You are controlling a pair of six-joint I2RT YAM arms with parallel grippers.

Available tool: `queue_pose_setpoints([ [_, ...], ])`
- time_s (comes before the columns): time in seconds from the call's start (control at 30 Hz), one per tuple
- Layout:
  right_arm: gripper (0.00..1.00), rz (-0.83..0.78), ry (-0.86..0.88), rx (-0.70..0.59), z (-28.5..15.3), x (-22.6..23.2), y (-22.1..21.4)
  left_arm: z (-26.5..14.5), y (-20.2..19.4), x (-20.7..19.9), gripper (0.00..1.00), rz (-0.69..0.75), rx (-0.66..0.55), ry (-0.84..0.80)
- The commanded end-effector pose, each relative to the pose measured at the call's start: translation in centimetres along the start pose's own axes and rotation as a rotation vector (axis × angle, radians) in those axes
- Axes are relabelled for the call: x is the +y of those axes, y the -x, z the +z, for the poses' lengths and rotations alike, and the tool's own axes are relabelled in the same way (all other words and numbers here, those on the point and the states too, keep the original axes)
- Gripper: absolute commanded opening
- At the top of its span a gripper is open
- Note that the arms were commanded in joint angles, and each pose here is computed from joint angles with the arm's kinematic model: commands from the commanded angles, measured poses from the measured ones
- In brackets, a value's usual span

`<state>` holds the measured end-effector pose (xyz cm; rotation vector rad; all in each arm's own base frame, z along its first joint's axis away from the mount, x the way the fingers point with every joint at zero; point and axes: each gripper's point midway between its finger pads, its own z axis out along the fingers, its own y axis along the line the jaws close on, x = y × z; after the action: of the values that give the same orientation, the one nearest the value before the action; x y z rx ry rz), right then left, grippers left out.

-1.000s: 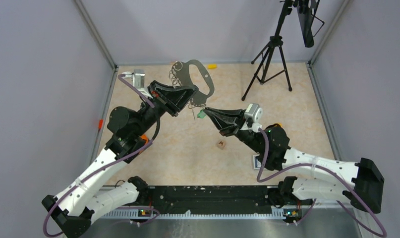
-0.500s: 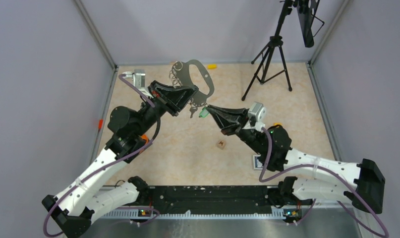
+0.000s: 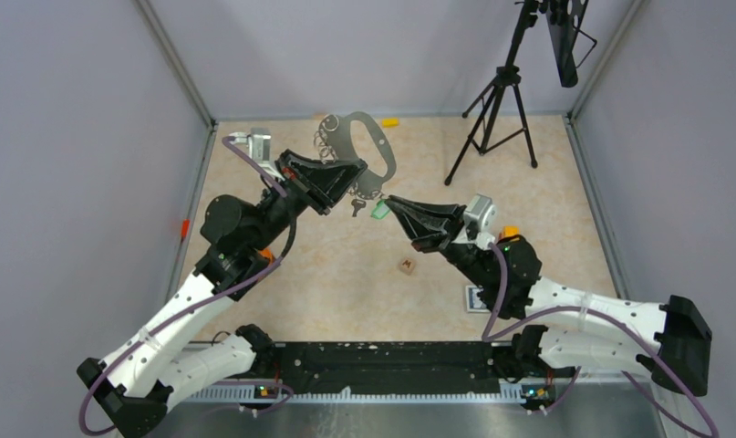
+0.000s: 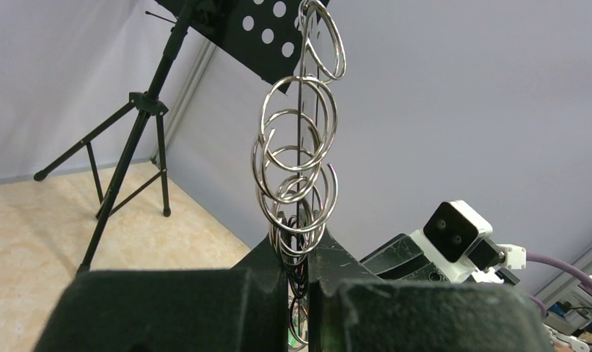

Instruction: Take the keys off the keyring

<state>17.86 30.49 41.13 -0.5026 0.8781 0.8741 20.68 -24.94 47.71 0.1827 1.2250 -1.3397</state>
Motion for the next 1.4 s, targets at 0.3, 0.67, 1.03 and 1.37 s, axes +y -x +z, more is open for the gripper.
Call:
queue_pose_setpoints([
  [0.3, 0.00, -0.012, -0.038, -0.202, -0.9, -1.0, 5.9, -0.8, 3.3, -2.1, 0.00, 0.030, -0.108, -0.045],
  [0.67, 0.00, -0.009, 0.016, -0.279, -0.9, -0.1, 7.9, -0.9, 3.0, -1.8, 0.00, 0.024, -0.093, -0.031],
  [1.03, 0.00, -0.012, 0.078, -0.334, -0.9, 1.0, 9.7, -0.8, 2.4, -1.5, 0.00, 0.020, -0.073, -0.025],
  [1.37, 0.00, -0.048, 0.078, -0.366, -0.8, 0.9, 10.9, -0.9, 2.0, -1.1, 0.00, 0.012, -0.062, -0.008],
])
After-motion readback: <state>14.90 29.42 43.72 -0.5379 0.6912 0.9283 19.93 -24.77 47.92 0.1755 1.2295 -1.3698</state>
